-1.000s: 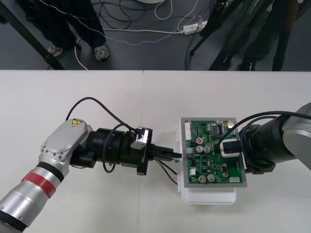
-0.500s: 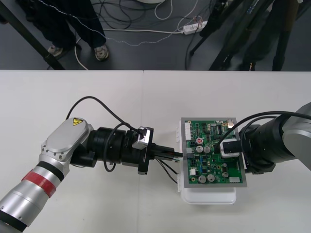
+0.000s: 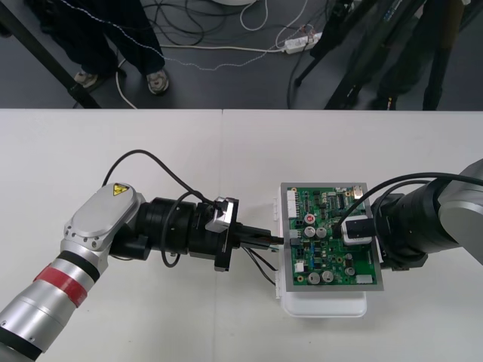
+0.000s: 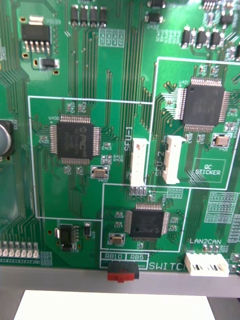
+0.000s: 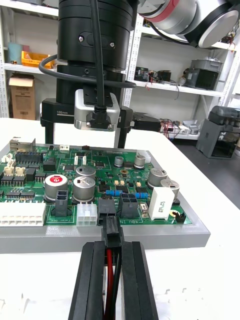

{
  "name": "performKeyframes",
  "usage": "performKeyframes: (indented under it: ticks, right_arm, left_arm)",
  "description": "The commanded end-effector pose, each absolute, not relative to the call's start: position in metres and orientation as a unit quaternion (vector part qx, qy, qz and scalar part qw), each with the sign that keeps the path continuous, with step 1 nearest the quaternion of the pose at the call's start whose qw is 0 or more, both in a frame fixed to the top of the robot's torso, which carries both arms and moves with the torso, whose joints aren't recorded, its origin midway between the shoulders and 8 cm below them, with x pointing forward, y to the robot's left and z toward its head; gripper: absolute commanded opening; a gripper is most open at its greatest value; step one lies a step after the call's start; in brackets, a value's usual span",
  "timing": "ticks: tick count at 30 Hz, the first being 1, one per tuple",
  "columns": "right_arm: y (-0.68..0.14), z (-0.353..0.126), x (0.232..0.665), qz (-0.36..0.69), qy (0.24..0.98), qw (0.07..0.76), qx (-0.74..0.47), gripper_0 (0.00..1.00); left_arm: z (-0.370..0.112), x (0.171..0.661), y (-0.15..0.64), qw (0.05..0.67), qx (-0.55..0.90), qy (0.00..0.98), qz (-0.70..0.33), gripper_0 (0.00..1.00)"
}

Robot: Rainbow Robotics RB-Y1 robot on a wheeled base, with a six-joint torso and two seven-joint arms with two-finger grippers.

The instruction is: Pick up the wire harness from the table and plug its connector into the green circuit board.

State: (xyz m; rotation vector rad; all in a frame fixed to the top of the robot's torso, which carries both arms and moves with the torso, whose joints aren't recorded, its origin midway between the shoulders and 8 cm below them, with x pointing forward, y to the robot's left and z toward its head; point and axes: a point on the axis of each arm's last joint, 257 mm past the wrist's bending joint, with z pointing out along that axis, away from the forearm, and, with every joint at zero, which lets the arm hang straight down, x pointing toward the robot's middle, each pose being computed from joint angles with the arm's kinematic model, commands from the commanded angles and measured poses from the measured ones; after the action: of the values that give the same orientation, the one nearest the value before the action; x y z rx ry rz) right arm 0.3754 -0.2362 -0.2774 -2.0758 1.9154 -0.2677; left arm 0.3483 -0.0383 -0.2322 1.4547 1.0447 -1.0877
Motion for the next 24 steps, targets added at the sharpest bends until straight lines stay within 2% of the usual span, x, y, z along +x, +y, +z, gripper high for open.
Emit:
performKeyframes:
  ticks: [1,24]
  right_arm:
    - [-0.2153,-0.2666,0.3797,-0.093,0.661,0.175,-0.723,1.0]
    - [-0.2165,-0.2677,0.3773,-0.09,0.663,0.171,-0.723,1.0]
  left_arm:
    - [-0.2174,0.3497,-0.0477,0.546,0.608,0.392,-0.423,0.0]
    - [-0.2205,0.3514,-0.0431,0.564,0.582,0.405,-0.424,0.0]
